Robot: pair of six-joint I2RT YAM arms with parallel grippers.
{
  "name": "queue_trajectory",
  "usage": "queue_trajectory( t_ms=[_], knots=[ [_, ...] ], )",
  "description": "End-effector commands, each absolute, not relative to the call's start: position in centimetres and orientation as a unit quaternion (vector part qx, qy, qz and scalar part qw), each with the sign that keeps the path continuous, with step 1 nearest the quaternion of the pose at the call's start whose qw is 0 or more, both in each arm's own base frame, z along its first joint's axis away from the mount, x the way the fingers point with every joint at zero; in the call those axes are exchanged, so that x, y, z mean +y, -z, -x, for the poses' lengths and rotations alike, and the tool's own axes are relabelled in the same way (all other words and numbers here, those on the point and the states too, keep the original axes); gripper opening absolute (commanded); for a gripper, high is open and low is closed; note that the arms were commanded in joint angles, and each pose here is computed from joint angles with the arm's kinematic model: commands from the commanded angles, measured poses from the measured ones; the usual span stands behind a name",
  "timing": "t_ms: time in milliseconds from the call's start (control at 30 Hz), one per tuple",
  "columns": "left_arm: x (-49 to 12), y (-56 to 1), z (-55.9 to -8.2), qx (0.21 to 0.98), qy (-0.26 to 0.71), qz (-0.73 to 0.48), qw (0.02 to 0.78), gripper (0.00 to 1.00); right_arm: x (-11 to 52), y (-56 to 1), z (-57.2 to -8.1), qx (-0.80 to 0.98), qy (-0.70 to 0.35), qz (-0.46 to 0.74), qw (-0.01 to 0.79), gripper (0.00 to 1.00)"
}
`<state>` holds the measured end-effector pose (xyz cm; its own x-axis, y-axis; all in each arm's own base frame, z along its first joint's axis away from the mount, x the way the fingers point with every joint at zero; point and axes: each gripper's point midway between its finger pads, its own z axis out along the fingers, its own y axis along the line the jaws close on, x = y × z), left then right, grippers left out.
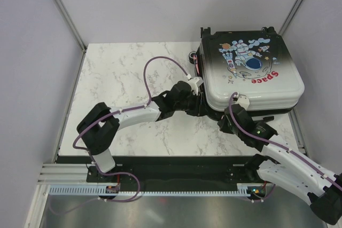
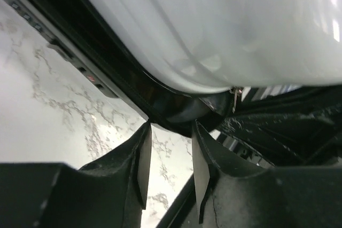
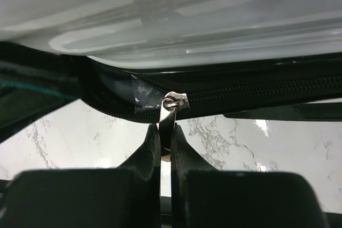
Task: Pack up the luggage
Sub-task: Zip the luggage at the center of the board.
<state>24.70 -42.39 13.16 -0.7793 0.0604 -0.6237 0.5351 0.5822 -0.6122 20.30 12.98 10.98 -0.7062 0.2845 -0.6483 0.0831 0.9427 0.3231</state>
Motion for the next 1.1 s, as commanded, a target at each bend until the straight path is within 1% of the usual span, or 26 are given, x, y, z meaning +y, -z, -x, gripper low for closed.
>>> queue_trajectory(
  t_ms=[0, 133, 233, 333, 467, 500, 567, 633, 667, 767, 833, 867, 933, 1000, 1067],
  knots=[
    [-43.3, -17.2, -21.4, 0.815, 0.462, -0.221, 0.272, 0.42, 11.6, -11.5, -19.5, 0.918, -0.112, -0.120, 0.360, 0.00],
    [-42.1, -18.1, -22.2, 0.821, 0.445, -0.204, 0.292, 0.44, 11.1, -13.1, -18.6, 0.909, -0.132, -0.146, 0.366, 0.00],
    [-41.0, -18.7, -23.8, 0.826, 0.437, -0.180, 0.309, 0.45, 10.8, -13.9, -18.1, 0.907, -0.139, -0.155, 0.365, 0.00],
    [-39.0, -17.9, -26.2, 0.847, 0.411, -0.137, 0.309, 0.45, 10.3, -14.5, -17.8, 0.910, -0.126, -0.157, 0.363, 0.00],
    [-36.8, -17.9, -30.5, 0.855, 0.404, -0.075, 0.318, 0.45, 9.6, -14.8, -17.2, 0.917, -0.108, -0.154, 0.351, 0.00],
    [-36.9, -17.7, -31.2, 0.856, 0.404, -0.071, 0.314, 0.45, 9.3, -14.9, -17.0, 0.917, -0.105, -0.162, 0.350, 0.00],
    [-37.3, -18.9, -32.7, 0.849, 0.413, -0.068, 0.324, 0.46, 9.1, -15.3, -16.8, 0.913, -0.110, -0.168, 0.355, 0.00],
    [-38.3, -18.2, -33.5, 0.851, 0.416, -0.069, 0.314, 0.46, 8.8, -15.8, -16.4, 0.911, -0.111, -0.177, 0.355, 0.00],
    [-39.0, -19.2, -34.1, 0.845, 0.425, -0.065, 0.317, 0.46, 8.6, -15.9, -16.3, 0.910, -0.109, -0.181, 0.356, 0.00],
    [-40.4, -18.1, -35.4, 0.849, 0.431, -0.048, 0.301, 0.45, 8.3, -15.9, -15.9, 0.910, -0.111, -0.188, 0.354, 0.00],
    [-40.9, -18.0, -36.3, 0.849, 0.429, -0.039, 0.305, 0.45, 8.3, -15.5, -15.7, 0.911, -0.111, -0.190, 0.348, 0.00],
    [-41.0, -16.9, -36.8, 0.855, 0.424, -0.031, 0.298, 0.45, 8.3, -15.4, -15.5, 0.913, -0.110, -0.190, 0.345, 0.00],
    [-41.5, -16.8, -37.4, 0.855, 0.425, -0.028, 0.295, 0.45, 8.3, -15.1, -15.4, 0.914, -0.110, -0.191, 0.341, 0.00],
    [-41.3, -14.3, -37.6, 0.877, 0.393, -0.023, 0.275, 0.42, 8.2, -14.9, -15.3, 0.913, -0.111, -0.197, 0.340, 0.00],
    [-41.2, -13.5, -38.2, 0.884, 0.375, -0.023, 0.277, 0.40, 8.1, -15.1, -15.3, 0.910, -0.116, -0.202, 0.344, 0.00]
  ],
)
